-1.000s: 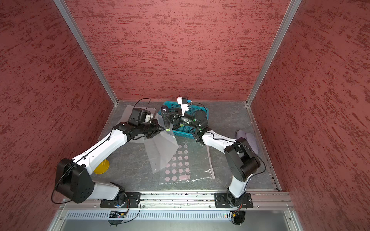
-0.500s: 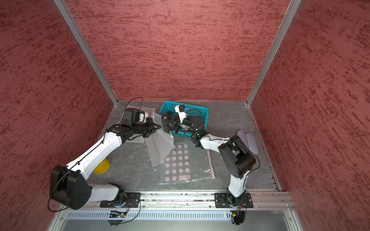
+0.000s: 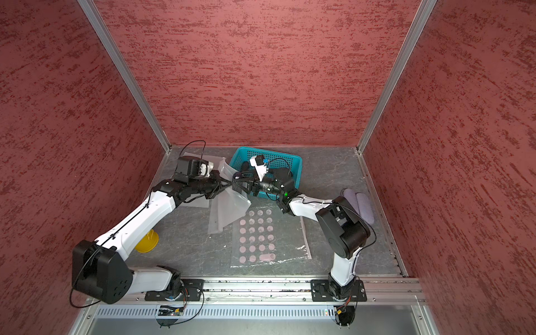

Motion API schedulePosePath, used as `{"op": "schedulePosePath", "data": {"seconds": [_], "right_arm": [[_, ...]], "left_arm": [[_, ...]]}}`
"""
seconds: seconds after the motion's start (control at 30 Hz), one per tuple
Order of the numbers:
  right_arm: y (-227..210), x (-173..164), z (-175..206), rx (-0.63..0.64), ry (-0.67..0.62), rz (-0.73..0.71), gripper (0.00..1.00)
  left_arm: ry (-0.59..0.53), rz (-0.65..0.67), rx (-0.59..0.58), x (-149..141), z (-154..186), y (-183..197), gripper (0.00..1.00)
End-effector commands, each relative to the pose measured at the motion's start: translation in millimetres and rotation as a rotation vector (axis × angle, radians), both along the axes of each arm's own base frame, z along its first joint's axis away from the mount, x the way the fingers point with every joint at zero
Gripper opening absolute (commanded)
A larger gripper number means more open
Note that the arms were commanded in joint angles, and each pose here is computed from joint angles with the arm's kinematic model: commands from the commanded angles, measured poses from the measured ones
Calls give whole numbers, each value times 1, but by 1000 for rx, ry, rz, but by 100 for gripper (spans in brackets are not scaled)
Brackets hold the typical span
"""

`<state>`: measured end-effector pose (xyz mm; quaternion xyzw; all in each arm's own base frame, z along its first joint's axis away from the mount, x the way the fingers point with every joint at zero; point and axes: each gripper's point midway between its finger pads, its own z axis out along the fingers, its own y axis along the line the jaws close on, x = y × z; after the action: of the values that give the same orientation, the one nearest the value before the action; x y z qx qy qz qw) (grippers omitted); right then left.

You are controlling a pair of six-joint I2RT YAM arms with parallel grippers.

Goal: Place the eggplant in a zip-top bag and seal the zipper
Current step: Place the eggplant in the zipper food storage bag.

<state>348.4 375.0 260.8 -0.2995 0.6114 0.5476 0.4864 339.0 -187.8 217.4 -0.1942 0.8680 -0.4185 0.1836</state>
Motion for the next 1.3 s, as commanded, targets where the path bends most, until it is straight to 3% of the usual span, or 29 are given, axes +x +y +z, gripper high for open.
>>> {"op": "schedulePosePath", "data": {"seconds": [0.0, 0.23, 0.37, 0.57, 0.67, 0.8, 1.03, 1.27], "right_arm": [[0, 3, 24, -14, -50, -32, 46], [3, 9, 4, -107, -47, -66, 39], [10, 12, -18, -224, -71, -122, 38], [17, 21, -47, -408, -88, -200, 43], [12, 31, -50, -455, -91, -254, 52], [11, 27, -34, -443, -123, -237, 68], [8, 21, -2, -380, -98, -163, 71], [-1, 21, 5, -329, -26, -105, 76]], "left_arm": [[-40, -18, 34, -5, 8, 5, 0], [-49, -16, 39, -6, 10, 8, 0], [-50, -9, 34, -5, 12, 10, 0], [-50, -6, 30, -3, 13, 12, 0], [-51, -9, 36, -4, 13, 13, 0], [-48, -22, 50, -7, 11, 14, 0], [-38, -42, 80, -10, 2, 16, 0], [-50, -70, 94, -11, -3, 15, 0]]}}
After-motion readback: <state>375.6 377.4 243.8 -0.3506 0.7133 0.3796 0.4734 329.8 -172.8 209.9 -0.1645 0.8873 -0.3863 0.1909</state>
